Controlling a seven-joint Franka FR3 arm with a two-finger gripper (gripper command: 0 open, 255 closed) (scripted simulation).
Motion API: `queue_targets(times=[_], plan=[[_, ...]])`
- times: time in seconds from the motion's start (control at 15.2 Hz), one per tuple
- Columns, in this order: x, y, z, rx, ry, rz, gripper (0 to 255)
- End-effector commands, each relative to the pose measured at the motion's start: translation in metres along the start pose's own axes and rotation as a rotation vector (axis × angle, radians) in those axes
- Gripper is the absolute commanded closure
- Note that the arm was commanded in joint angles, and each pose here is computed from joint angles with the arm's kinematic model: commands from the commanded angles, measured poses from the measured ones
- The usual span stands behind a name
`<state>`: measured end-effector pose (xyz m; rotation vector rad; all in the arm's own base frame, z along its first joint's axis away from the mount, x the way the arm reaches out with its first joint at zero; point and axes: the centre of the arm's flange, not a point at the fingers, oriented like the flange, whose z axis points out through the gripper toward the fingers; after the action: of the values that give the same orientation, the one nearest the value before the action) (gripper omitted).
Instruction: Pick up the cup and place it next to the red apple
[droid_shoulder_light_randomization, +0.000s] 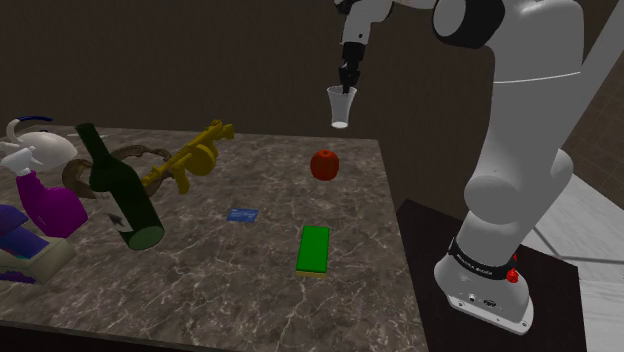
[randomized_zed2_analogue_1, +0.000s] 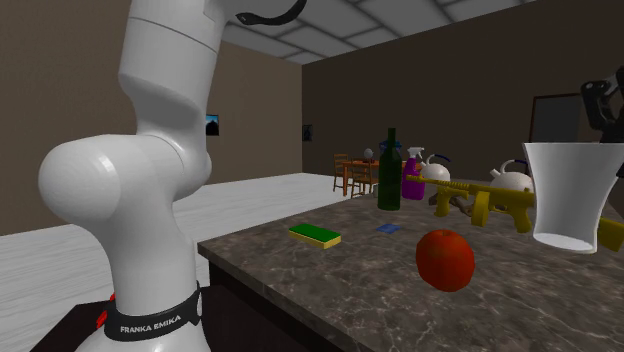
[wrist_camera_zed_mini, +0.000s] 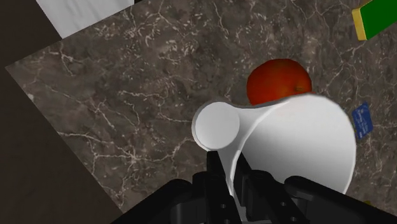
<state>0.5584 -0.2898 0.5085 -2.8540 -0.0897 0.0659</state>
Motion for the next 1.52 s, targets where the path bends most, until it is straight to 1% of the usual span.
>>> queue_targets(times=[0.0,1.45], plan=[[0.002,0.003,0.010,0.000,0.001,0.000,255],[0.006,0.036,0.121,0.000,0.001,0.000,255]])
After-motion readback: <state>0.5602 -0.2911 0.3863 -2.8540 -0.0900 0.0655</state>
